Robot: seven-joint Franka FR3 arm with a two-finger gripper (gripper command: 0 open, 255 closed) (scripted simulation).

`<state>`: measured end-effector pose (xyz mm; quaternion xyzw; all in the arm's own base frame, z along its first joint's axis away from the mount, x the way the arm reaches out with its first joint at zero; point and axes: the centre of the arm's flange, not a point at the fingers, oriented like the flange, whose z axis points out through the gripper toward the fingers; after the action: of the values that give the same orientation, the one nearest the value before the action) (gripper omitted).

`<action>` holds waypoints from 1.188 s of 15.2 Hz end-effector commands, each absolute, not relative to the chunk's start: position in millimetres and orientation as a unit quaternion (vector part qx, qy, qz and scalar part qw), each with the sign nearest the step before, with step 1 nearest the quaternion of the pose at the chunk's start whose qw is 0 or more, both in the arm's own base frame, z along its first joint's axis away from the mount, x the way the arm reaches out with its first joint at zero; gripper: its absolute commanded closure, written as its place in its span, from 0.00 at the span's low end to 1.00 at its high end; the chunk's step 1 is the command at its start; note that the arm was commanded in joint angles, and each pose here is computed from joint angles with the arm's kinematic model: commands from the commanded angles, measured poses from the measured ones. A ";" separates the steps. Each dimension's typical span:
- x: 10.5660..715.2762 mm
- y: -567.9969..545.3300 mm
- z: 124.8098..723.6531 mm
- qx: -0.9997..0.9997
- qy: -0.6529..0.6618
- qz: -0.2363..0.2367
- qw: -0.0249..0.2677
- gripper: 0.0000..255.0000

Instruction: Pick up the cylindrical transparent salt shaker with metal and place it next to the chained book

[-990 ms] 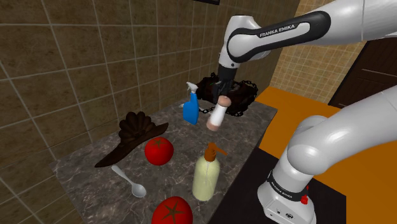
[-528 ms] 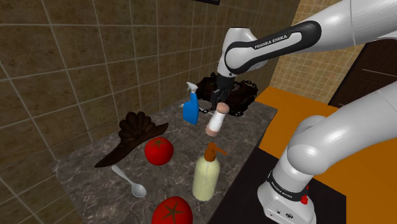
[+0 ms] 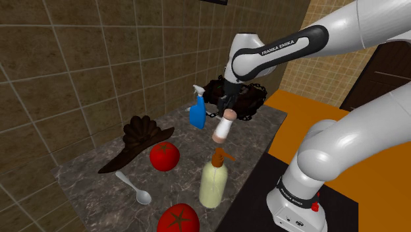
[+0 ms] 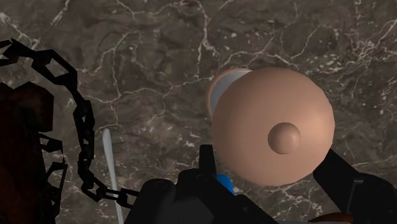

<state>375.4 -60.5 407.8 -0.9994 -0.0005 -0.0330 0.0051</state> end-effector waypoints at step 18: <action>372.1 -61.0 457.7 -0.999 0.000 -0.033 0.005 0.00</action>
<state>372.1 -61.0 457.6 -0.9994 -0.0005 -0.0332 0.0051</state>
